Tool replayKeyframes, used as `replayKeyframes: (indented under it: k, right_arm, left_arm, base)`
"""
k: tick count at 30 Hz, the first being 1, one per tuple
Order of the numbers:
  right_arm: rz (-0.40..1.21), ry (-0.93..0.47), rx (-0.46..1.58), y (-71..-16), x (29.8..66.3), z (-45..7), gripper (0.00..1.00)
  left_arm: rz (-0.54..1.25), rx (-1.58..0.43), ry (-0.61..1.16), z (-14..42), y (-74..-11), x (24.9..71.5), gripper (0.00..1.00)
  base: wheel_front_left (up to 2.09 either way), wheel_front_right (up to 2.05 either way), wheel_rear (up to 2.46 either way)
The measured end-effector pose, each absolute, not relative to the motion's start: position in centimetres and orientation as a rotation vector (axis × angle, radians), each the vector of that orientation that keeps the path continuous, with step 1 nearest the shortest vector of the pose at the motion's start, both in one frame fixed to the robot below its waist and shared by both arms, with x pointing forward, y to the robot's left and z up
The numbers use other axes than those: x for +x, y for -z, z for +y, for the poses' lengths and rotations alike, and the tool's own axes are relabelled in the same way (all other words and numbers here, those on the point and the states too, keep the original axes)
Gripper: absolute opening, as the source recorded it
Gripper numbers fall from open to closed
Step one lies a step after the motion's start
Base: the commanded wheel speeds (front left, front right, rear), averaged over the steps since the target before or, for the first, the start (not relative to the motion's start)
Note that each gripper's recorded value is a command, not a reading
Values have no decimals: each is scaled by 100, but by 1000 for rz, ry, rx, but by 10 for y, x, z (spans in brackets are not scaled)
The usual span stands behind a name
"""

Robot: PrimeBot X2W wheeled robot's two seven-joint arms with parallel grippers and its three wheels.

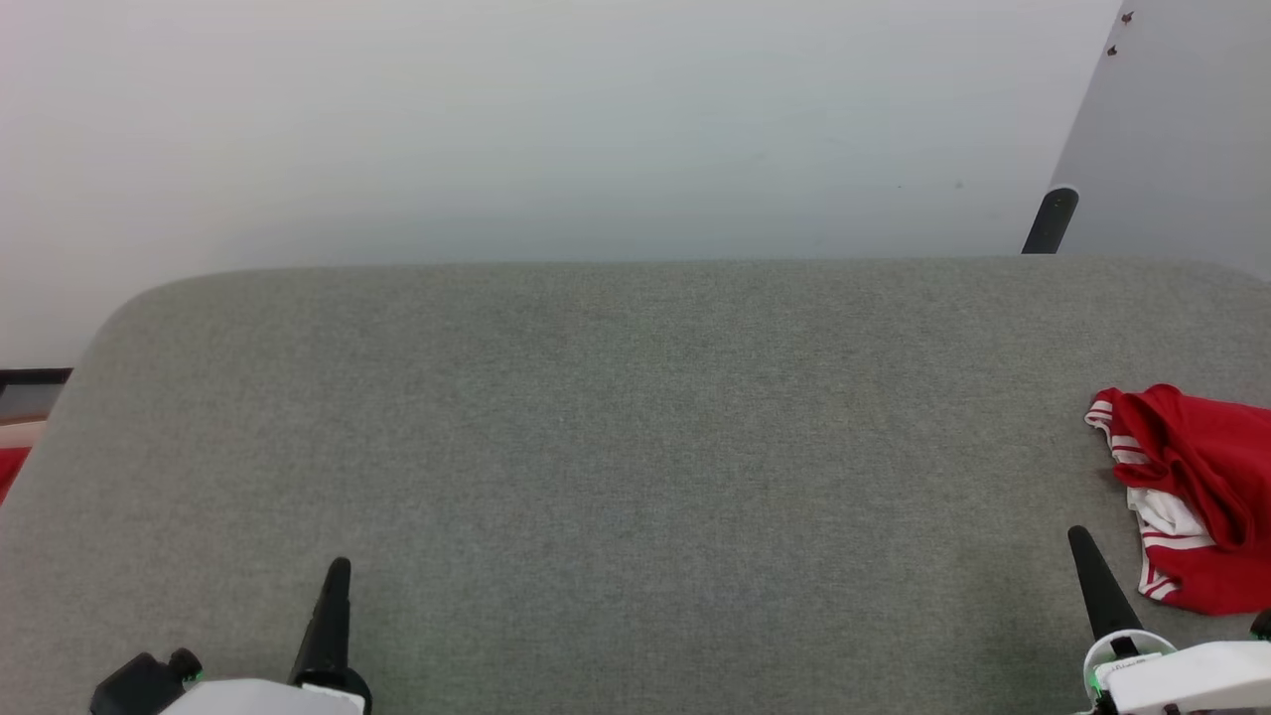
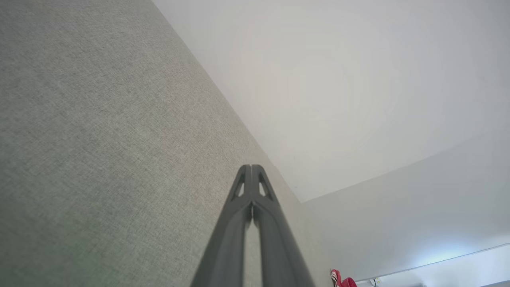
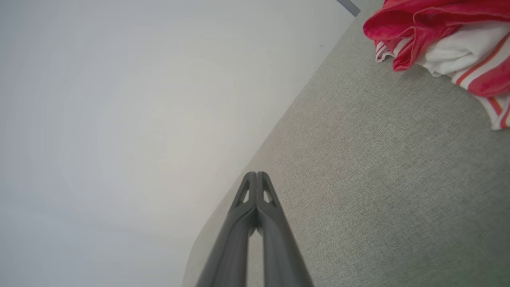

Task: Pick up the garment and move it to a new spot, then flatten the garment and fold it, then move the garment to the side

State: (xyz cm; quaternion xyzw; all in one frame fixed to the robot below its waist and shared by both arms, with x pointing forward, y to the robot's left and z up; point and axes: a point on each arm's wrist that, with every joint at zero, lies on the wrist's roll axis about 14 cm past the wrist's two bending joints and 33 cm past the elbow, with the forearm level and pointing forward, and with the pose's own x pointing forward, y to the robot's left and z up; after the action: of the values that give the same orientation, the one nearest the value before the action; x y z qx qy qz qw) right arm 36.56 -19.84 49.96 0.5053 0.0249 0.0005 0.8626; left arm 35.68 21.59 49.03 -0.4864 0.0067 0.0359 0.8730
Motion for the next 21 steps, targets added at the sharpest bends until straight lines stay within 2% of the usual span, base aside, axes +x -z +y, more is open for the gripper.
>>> replayKeyframes:
  k: [21]
  right_arm:
    - [46,8,1251,-499,372,-199,0]
  left_arm:
    - [15,-1225,-59,210,-494,368,0]
  base:
    - [0,0,0]
